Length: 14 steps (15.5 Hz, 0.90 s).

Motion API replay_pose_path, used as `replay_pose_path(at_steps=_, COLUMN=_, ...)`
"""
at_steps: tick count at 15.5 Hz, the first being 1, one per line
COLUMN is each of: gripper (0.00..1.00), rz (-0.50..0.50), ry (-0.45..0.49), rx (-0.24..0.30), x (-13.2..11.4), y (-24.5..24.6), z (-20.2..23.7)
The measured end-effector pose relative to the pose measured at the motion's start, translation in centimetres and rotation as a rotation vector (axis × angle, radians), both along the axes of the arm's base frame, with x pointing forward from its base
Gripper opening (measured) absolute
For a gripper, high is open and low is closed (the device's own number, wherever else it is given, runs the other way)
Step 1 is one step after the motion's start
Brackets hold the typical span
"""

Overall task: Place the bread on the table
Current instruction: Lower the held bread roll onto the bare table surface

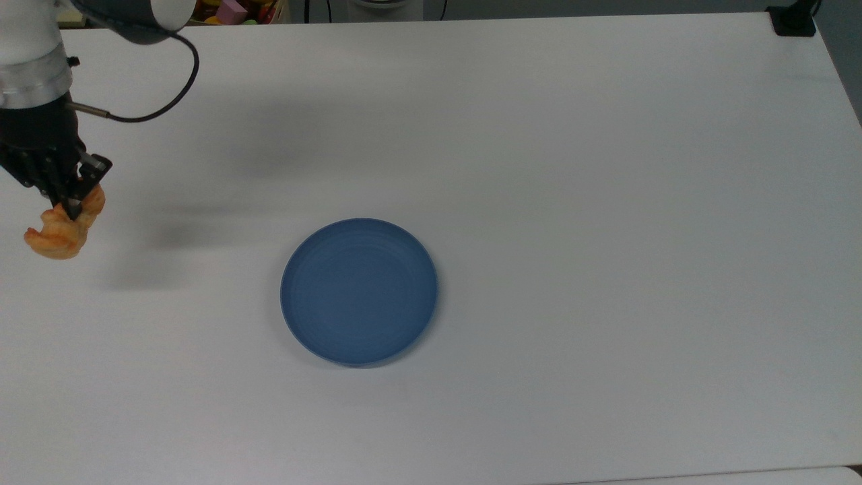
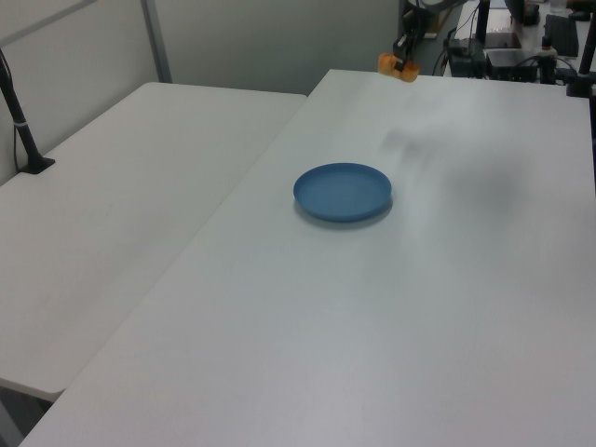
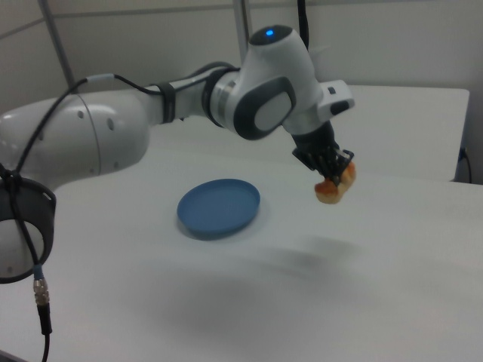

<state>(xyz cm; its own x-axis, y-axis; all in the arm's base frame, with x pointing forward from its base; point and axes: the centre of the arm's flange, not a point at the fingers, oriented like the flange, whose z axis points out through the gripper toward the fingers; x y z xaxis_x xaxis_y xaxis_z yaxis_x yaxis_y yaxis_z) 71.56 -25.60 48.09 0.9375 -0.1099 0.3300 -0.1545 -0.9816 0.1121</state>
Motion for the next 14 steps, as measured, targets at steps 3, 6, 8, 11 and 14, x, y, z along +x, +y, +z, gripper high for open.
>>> replay_pose_path(at_steps=3, gripper=0.10, rz=-0.012, ry=-0.019, rx=-0.021, x=0.7, y=-1.2, z=-2.4)
replay_pose_path(at_steps=6, gripper=0.10, rz=-0.009, ry=-0.021, rx=-0.035, x=1.3, y=-1.6, z=-4.9)
replay_pose_path(at_steps=8, gripper=0.10, rz=-0.004, ry=-0.022, rx=-0.048, x=1.9, y=-1.8, z=-7.3)
replay_pose_path(at_steps=11, gripper=0.10, rz=-0.001, ry=-0.023, rx=-0.060, x=2.5, y=-1.9, z=-10.0)
replay_pose_path(at_steps=14, gripper=0.09, rz=0.002, ry=-0.034, rx=-0.072, x=2.8, y=-2.0, z=-11.3)
